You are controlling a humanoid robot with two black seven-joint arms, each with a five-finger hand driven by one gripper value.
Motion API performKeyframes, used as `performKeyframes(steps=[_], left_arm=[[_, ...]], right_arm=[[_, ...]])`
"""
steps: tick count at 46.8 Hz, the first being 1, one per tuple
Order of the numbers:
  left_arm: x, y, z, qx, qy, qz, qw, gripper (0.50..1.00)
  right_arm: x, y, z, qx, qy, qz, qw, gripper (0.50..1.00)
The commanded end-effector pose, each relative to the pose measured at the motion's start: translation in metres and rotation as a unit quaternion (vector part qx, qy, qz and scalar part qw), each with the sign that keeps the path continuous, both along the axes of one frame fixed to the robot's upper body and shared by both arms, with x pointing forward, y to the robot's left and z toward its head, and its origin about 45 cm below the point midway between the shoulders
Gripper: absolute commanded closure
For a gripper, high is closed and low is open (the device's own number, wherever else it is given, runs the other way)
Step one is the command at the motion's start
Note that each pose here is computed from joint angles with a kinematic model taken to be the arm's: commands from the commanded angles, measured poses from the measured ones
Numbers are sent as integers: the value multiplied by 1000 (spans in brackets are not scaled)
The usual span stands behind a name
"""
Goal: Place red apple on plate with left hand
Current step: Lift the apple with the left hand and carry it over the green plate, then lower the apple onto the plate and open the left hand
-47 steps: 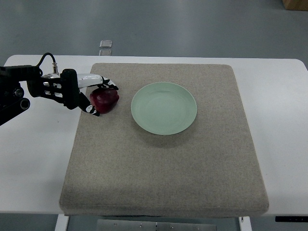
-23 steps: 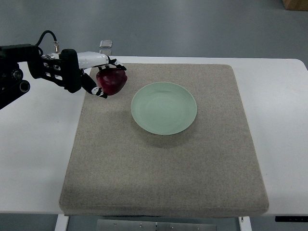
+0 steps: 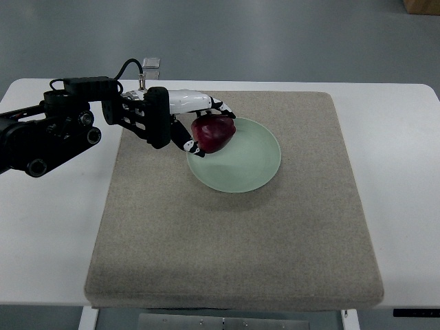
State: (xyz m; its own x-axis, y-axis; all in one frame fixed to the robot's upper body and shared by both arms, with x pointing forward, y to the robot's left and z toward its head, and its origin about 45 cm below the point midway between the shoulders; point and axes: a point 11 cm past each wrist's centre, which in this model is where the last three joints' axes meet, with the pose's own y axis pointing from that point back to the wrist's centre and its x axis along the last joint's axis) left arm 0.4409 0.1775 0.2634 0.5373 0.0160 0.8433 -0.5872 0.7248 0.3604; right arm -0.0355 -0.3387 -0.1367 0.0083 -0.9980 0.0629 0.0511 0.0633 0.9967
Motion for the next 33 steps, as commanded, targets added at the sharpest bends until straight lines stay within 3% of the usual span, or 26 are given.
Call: performKeyframes(steps=[1,4,6,10,23,33], left_arm=[[0,-3,-5,-1,5,0,1000,939],[0,-4,-5,-2,6,0,1000,753],[0,-4,-6,-2,6,0,1000,692],[-3,-5,-12,-2,15,-2,1000,508],[-5,-9,-14,-27,33,4,999,504],[8,-5,21,-156,76,52,983,504]], right_arm=[[0,0,0,0,0,0,1000,570],[0,0,0,0,0,0,1000,570],[0,0,0,0,0,0,1000,570],[0,0,0,0,0,0,1000,570],[0,0,0,0,0,0,1000,570],[0,0,0,0,0,0,1000,572]])
